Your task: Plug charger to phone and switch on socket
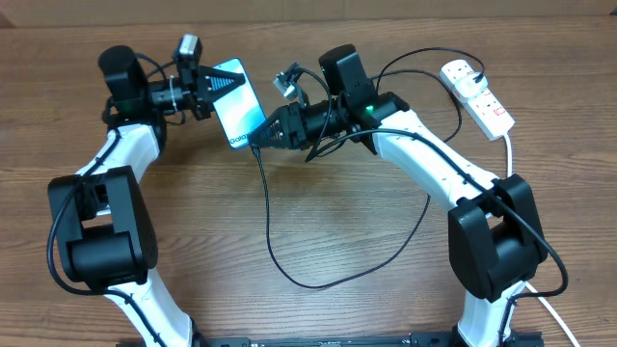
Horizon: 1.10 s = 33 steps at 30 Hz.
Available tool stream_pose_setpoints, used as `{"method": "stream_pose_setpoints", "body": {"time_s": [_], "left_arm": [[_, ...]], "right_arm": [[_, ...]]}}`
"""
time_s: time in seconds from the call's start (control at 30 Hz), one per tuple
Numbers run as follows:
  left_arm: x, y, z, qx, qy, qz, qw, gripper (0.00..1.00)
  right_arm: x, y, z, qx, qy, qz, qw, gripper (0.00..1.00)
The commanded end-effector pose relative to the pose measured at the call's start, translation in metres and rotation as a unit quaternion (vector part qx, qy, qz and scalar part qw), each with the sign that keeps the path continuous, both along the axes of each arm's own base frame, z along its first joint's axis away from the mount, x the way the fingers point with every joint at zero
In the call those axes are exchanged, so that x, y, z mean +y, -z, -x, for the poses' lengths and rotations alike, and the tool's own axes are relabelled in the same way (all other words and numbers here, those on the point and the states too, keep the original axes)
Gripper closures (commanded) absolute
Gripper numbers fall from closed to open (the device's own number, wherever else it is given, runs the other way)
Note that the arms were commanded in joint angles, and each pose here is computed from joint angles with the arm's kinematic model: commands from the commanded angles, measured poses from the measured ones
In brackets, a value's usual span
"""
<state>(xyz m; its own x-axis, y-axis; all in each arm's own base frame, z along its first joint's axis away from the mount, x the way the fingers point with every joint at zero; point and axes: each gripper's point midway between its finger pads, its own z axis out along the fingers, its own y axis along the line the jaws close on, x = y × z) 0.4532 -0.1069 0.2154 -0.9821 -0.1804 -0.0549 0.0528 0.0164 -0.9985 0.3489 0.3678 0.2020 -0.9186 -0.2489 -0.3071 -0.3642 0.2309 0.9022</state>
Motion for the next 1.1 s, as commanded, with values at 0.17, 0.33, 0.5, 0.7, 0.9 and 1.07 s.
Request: {"method": "stream_pose_setpoints", "body": {"time_s": [0.17,0.33,0.5,0.7,0.9,1.07], "left_arm": [[-0.005,-0.009,0.009,-0.074,0.027,-0.007,0.997,0.96],[-0.006,-0.007,0.009,-0.142,0.027,-0.018,0.989,0.96],[-0.006,-0.002,0.011,-0.166,0.028,-0.021,0.986,0.96],[-0.006,0.013,0.014,-0.167,0.026,-0.021,0.985,0.96],[-0.003,0.045,-0.004,-0.114,-0.026,-0.054,0.992,0.96],[0.007,0.079,-0.019,-0.060,-0.091,-0.122,0.986,0.96]], "right_arm": [[-0.026,-0.004,-0.026,-0.015,0.036,0.005,0.999,0.51],[-0.053,-0.018,-0.039,-0.040,0.061,0.005,0.997,0.48],[-0.079,-0.003,-0.046,-0.034,0.084,0.040,0.995,0.46],[-0.097,0.027,-0.051,-0.026,0.121,0.121,0.985,0.44],[-0.107,0.041,-0.053,-0.018,0.140,0.165,0.976,0.43],[-0.108,0.043,-0.052,-0.015,0.142,0.172,0.975,0.42]]}}
